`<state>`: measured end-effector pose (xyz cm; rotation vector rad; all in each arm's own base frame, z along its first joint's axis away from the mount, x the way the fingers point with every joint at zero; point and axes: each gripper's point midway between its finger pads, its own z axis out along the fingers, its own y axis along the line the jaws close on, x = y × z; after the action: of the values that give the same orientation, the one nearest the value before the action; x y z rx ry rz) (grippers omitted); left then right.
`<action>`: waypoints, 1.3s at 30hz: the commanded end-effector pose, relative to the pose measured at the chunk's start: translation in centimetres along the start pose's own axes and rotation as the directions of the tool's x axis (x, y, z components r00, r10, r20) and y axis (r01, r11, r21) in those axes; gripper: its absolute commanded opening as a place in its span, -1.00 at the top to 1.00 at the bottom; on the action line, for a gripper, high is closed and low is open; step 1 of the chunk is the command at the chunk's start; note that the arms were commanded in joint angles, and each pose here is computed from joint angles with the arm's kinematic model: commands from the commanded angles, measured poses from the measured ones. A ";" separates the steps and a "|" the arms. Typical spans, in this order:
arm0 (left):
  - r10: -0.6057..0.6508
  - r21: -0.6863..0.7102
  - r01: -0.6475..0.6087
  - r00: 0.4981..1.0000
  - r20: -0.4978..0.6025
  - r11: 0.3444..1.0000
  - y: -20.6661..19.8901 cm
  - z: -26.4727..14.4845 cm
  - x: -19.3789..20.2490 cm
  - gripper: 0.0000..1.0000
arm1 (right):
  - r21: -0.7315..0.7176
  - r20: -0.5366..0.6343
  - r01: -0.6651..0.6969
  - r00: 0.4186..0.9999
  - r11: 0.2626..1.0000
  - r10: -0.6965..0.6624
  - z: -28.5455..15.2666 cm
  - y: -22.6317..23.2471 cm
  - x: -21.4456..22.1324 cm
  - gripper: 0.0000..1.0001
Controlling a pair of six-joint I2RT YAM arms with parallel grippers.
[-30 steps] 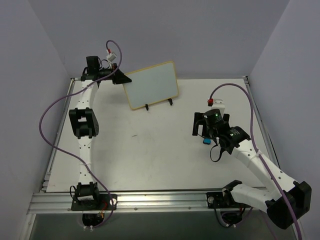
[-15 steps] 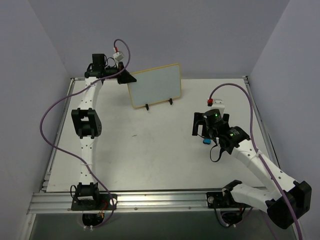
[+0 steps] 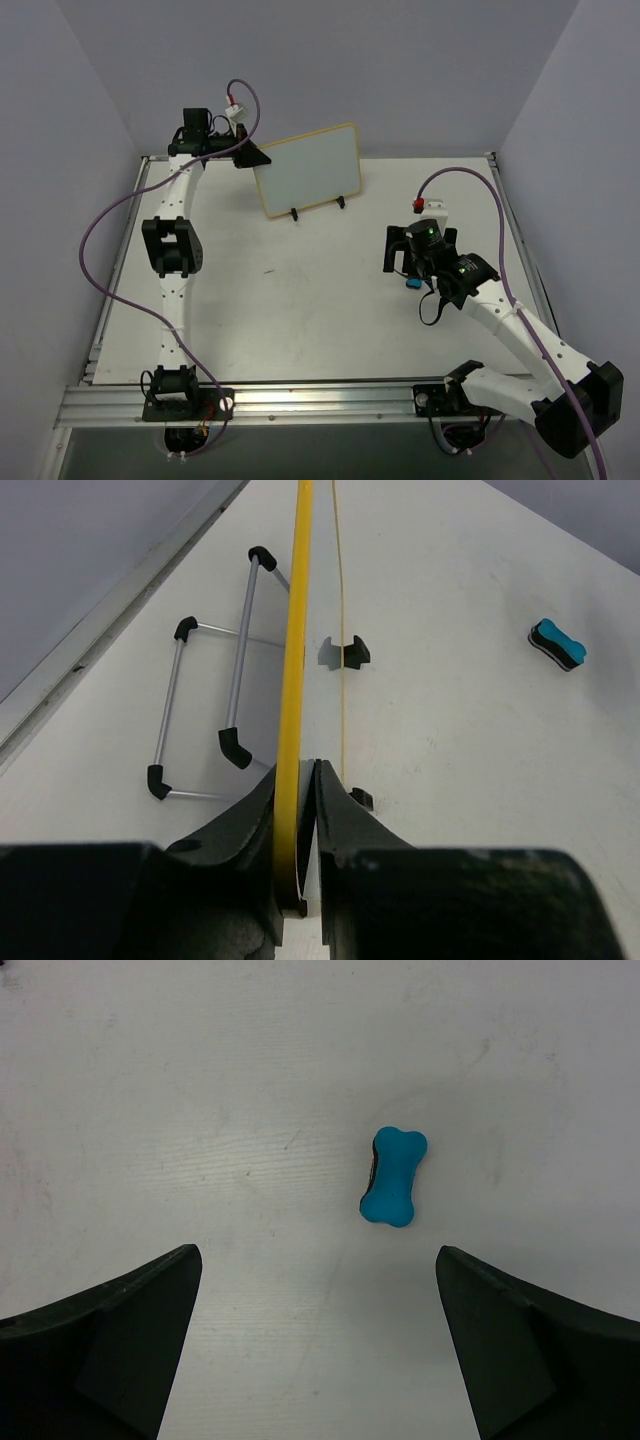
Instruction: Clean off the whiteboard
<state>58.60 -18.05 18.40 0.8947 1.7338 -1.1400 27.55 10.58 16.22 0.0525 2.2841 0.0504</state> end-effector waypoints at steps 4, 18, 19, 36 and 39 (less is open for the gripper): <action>0.069 -0.159 -0.081 0.995 -0.077 0.984 3.6 -1.1 1.7 0.45 | 0.036 -0.008 0.012 1.000 0.999 -0.012 0.1 -0.5 0.6 -1.00; 0.145 -0.179 -0.157 0.986 -0.082 0.971 2.6 -0.7 -0.5 -0.06 | 0.037 -0.015 0.026 1.000 0.999 -0.026 0.2 -0.2 0.8 -1.00; 0.152 -0.183 -0.164 0.985 -0.082 0.969 2.5 -0.7 -0.8 -0.07 | 0.035 -0.016 0.029 0.999 0.999 -0.028 0.2 -0.1 0.9 -1.00; 0.195 -0.258 -0.210 0.977 -0.083 0.943 1.5 -3.0 -4.0 -0.88 | 0.025 -0.015 0.038 0.999 0.999 -0.038 0.1 0.3 1.1 -0.99; 0.206 -0.266 -0.219 0.976 -0.075 0.939 0.7 -3.6 -5.3 -0.88 | 0.024 -0.014 0.038 0.999 0.999 -0.038 0.0 0.3 1.0 -1.00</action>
<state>60.97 -15.65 17.08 0.8914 1.8421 -0.8002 27.22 11.50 15.88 0.0104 2.2909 0.0462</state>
